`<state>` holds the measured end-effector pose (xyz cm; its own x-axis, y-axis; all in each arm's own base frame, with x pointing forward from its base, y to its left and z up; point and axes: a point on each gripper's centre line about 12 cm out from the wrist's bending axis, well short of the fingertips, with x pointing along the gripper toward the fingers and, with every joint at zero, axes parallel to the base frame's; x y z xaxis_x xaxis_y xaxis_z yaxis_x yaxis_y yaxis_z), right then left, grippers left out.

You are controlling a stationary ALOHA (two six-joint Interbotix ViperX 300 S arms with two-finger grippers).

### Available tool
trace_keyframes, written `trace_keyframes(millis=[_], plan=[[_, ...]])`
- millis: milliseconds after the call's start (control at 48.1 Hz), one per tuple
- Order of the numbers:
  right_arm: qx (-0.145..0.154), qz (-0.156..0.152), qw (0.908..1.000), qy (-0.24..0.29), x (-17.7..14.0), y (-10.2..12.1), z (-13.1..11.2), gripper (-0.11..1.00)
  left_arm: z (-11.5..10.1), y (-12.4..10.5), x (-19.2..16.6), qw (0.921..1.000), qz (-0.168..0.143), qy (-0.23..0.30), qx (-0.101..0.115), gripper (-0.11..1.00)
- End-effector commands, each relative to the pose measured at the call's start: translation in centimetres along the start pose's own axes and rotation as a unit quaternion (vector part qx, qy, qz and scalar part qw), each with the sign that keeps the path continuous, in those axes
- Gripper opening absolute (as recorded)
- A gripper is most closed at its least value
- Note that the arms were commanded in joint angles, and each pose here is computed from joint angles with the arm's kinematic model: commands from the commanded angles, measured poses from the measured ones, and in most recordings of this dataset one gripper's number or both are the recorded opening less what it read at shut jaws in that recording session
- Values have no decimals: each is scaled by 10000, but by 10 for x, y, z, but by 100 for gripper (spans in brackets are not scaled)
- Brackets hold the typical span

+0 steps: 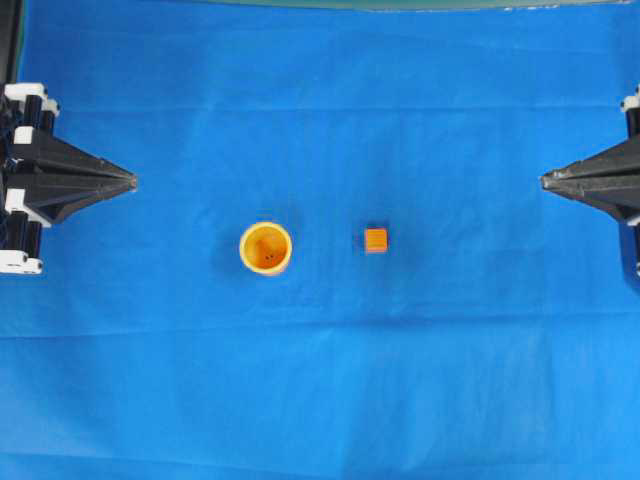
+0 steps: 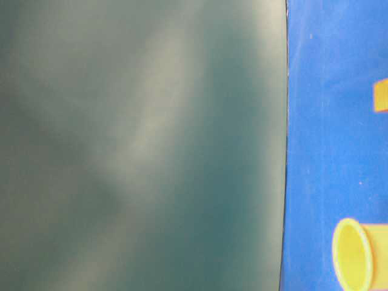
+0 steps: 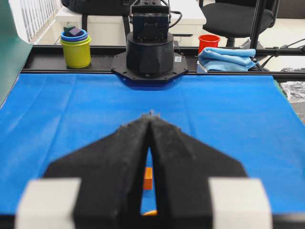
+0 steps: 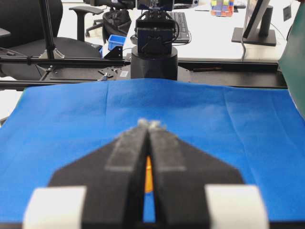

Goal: Move the block forward with right arm.
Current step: 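Swing the right gripper inward toward the small orange cube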

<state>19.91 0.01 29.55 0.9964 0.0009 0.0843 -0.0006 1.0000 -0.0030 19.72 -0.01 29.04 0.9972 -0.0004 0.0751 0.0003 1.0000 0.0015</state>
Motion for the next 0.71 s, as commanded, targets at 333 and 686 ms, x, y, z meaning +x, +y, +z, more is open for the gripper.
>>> trace_keyframes(millis=[333, 686], plan=[[420, -91, 9936, 1046, 22, -2, 23, 0, 13, 1, 5, 9985, 10, 552, 31, 1], [1768, -797, 9611, 1969, 77, -24, 31, 0, 16, 1, 6, 9987, 10, 506, 31, 1]])
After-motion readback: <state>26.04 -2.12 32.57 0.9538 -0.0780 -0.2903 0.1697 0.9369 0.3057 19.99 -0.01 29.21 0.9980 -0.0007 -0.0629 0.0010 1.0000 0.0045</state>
